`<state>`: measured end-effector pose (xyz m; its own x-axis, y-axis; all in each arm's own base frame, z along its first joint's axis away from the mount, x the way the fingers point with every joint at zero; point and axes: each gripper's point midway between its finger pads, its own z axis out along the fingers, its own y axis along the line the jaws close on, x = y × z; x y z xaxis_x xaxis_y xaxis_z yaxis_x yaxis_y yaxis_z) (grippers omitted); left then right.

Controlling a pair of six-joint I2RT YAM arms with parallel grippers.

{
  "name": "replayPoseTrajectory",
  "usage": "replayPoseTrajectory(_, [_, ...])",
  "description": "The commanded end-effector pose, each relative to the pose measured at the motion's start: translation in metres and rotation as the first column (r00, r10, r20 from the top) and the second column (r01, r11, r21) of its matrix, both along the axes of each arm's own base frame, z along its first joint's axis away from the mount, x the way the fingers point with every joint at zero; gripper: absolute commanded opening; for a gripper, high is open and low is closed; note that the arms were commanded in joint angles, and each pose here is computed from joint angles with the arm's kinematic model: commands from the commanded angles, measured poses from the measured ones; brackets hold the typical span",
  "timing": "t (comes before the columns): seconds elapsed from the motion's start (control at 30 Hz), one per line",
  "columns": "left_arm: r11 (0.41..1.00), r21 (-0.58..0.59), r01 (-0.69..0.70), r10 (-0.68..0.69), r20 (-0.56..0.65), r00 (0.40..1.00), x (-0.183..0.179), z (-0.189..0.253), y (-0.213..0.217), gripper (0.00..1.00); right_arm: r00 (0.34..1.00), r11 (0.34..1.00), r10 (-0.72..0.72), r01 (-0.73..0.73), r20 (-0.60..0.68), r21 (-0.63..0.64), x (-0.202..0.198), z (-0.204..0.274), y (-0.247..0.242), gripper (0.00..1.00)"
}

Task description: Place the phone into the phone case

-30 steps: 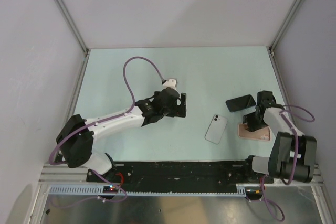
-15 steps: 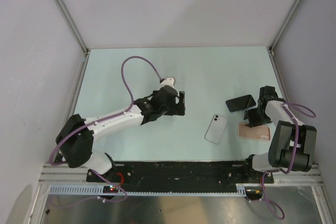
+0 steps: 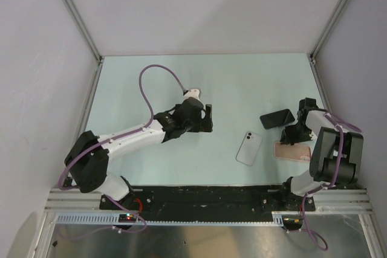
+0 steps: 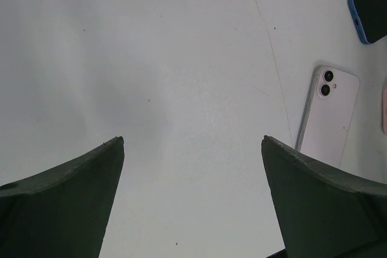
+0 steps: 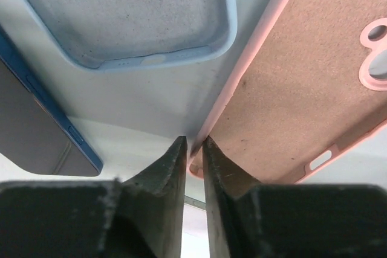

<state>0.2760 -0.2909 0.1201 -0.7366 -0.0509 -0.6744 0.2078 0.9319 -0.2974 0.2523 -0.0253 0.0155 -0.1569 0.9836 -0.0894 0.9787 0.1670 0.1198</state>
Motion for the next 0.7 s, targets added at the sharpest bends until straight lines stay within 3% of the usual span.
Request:
replayPoseTrajectory(0.0, [0.998, -0.06, -0.026, 0.028, 0.024, 0.999, 0.01, 0.018, -0.005, 0.98, 1.0, 1.0, -0.01, 0.01, -0.017, 0.027, 0.003, -0.003, 0.004, 0.13])
replayPoseTrajectory(0.1, [0.997, -0.064, -0.033, 0.034, 0.023, 0.999, 0.011, 0.019, -0.004, 0.98, 0.999, 1.0, 0.021, -0.02, -0.031, 0.019, -0.004, 0.001, 0.008, 0.02])
replayPoseTrajectory(0.43, [0.995, -0.086, -0.05, 0.052, 0.02, 0.998, 0.016, 0.024, 0.001, 0.98, 0.97, 0.982, 0.185, -0.177, 0.156, -0.066, -0.016, 0.06, 0.049, 0.0])
replayPoseTrajectory(0.57, [0.993, -0.097, -0.074, 0.077, 0.028, 0.997, 0.018, 0.029, 0.012, 0.98, 0.888, 0.933, 0.358, -0.329, 0.289, -0.143, -0.003, 0.088, 0.089, 0.0])
replayPoseTrajectory(0.67, [0.986, -0.102, -0.134, 0.138, 0.036, 0.99, 0.019, 0.035, 0.033, 0.98, 0.772, 0.835, 0.547, -0.48, 0.323, -0.269, 0.014, 0.11, 0.125, 0.0])
